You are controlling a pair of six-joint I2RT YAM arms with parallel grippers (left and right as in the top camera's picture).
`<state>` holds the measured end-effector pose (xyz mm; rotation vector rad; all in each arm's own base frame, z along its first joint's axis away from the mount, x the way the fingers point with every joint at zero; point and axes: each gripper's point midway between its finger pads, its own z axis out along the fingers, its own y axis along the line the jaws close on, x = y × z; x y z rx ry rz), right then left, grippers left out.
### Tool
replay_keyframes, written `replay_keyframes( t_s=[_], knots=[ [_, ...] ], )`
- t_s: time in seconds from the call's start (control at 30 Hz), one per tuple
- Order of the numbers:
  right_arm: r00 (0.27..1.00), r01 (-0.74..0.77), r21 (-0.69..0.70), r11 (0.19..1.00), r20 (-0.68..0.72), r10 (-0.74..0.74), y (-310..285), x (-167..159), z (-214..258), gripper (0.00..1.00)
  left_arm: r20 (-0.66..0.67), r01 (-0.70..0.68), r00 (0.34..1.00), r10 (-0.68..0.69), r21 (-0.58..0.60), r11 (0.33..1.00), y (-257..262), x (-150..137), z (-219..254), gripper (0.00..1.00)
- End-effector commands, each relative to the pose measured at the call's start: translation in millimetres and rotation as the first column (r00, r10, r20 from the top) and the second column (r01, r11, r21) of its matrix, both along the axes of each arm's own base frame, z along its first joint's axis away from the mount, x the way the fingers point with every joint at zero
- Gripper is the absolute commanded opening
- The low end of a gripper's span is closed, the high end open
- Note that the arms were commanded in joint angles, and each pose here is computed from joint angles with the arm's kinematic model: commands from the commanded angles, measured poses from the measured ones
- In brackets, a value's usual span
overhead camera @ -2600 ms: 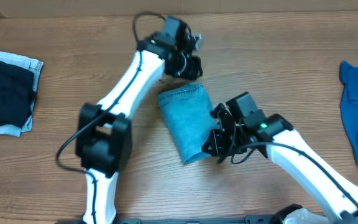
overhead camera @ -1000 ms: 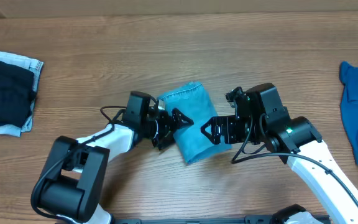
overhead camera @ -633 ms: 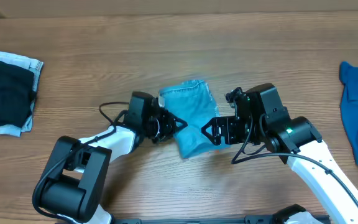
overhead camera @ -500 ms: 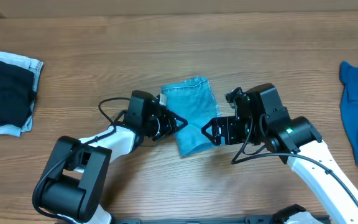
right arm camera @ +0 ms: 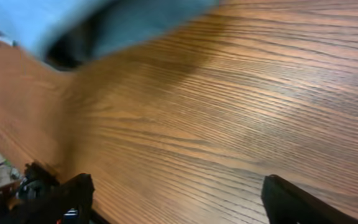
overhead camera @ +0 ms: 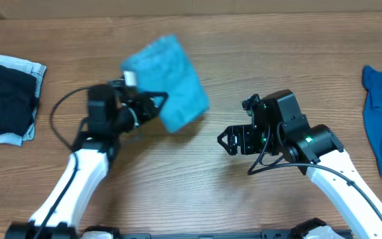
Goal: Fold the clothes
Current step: 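Carry the jeans leftward with the left gripper onto the garment stack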
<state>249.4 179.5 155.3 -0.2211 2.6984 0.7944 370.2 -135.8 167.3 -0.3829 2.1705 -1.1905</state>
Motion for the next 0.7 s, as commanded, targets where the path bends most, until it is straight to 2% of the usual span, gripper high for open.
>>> replay_keyframes(
  t_s=[0.0,0.17,0.27,0.47,0.67],
  knots=[
    [0.998,0.034,-0.007,0.999,0.051,-0.034,-4.0,9.4,13.1,0.93,0.115,-0.125,0.984,0.136,-0.093,0.988,44.5,5.2,66.3,0.04],
    [0.998,0.034,-0.009,0.999,0.047,-0.033,-4.2,8.7,12.5,0.93,0.221,-0.293,0.923,0.314,-0.123,0.948,121.9,11.0,116.6,0.04],
    [0.999,0.033,-0.012,0.999,0.039,-0.033,-4.8,7.2,11.4,0.93,0.294,-0.401,0.862,0.414,-0.106,0.910,181.1,9.8,141.3,0.04],
    [0.999,0.033,-0.020,0.999,0.022,-0.033,-6.2,3.7,9.1,0.93,0.417,-0.440,0.809,0.413,-0.035,0.897,269.1,5.3,175.9,0.04],
    [0.999,0.032,-0.038,0.999,-0.019,-0.033,-9.7,-4.9,4.0,0.92,0.404,-0.428,0.821,0.404,-0.035,0.903,350.1,20.8,159.9,0.04]
  ],
)
